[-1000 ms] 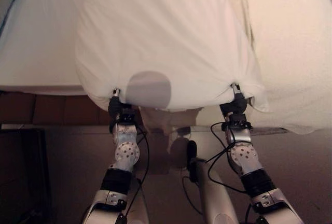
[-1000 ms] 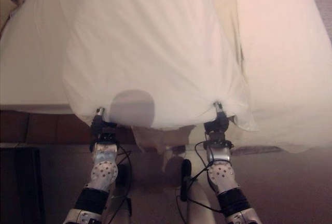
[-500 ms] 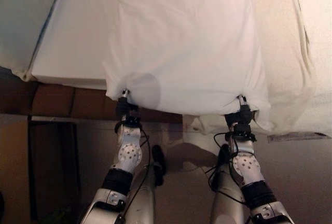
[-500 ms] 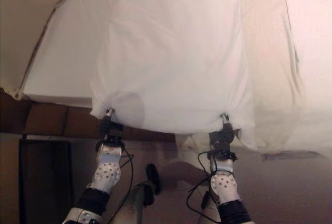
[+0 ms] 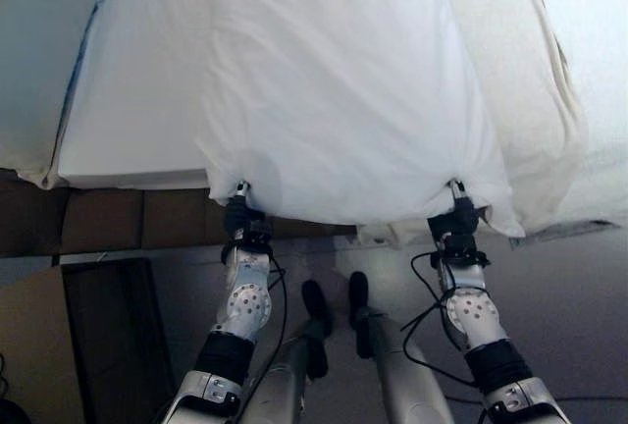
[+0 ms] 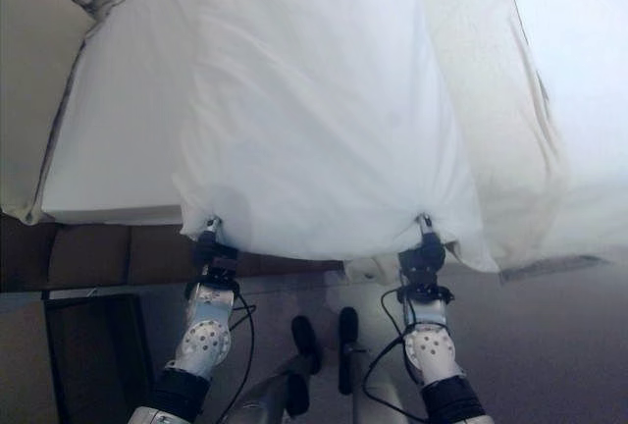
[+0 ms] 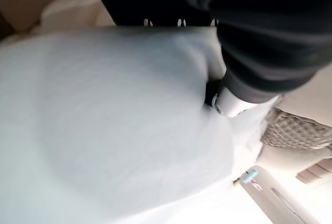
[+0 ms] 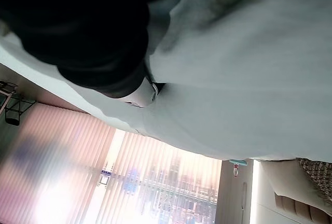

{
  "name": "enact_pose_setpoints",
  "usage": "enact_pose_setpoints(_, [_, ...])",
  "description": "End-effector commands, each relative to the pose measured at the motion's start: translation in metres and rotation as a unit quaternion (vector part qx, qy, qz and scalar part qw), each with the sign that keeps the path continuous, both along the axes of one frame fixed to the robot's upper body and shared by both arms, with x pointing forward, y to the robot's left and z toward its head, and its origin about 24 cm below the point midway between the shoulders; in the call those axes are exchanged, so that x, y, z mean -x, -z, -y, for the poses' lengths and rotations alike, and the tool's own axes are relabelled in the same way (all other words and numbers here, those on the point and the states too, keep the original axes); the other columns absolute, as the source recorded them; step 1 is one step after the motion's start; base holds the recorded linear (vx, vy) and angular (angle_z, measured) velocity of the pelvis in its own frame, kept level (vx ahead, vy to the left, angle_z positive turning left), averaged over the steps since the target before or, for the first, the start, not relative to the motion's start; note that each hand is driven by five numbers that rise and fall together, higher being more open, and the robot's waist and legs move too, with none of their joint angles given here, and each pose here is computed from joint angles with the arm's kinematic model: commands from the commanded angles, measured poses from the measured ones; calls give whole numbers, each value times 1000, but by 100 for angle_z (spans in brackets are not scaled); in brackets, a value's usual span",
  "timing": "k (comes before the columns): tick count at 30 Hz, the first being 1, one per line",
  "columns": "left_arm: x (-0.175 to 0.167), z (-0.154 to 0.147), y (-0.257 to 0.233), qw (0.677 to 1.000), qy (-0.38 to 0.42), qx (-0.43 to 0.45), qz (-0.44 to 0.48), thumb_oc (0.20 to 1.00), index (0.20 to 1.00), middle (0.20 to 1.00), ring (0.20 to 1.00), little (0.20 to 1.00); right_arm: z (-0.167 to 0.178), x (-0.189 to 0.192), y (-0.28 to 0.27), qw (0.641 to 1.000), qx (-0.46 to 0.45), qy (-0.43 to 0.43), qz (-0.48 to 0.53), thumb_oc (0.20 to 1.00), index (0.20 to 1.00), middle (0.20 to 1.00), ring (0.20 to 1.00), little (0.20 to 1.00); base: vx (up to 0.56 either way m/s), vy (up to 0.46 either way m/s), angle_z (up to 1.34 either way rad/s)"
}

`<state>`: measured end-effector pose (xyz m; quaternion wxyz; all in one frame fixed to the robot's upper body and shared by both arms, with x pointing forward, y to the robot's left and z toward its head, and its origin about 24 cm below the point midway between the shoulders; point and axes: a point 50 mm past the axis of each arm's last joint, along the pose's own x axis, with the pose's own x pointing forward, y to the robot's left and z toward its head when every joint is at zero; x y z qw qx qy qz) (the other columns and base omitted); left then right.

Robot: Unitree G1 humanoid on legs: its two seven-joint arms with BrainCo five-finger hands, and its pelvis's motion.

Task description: Make the bed

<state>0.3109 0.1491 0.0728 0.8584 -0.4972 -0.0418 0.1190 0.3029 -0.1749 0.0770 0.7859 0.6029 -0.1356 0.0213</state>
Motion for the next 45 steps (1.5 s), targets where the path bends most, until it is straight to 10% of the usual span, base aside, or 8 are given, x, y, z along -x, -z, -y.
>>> enact_pose_setpoints(1, [-1, 10, -23, 998, 3, -2, 62, 200, 200, 200, 200, 200, 14, 13, -4, 999, 41, 16, 30, 200, 200, 200, 200, 200, -86, -197, 41])
enact_pose_setpoints(27, [-5, -15, -20, 997, -51, -44, 40, 200, 200, 200, 200, 200, 9, -1, 2, 999, 30, 28, 6, 200, 200, 200, 200, 200, 6, 170, 3])
enact_pose_setpoints(45, [7, -52, 98, 934, -185, -26, -304, 200, 200, 200, 200, 200, 9, 34, 144, 931, 115, -22, -345, 200, 200, 200, 200, 200, 18, 65, -5])
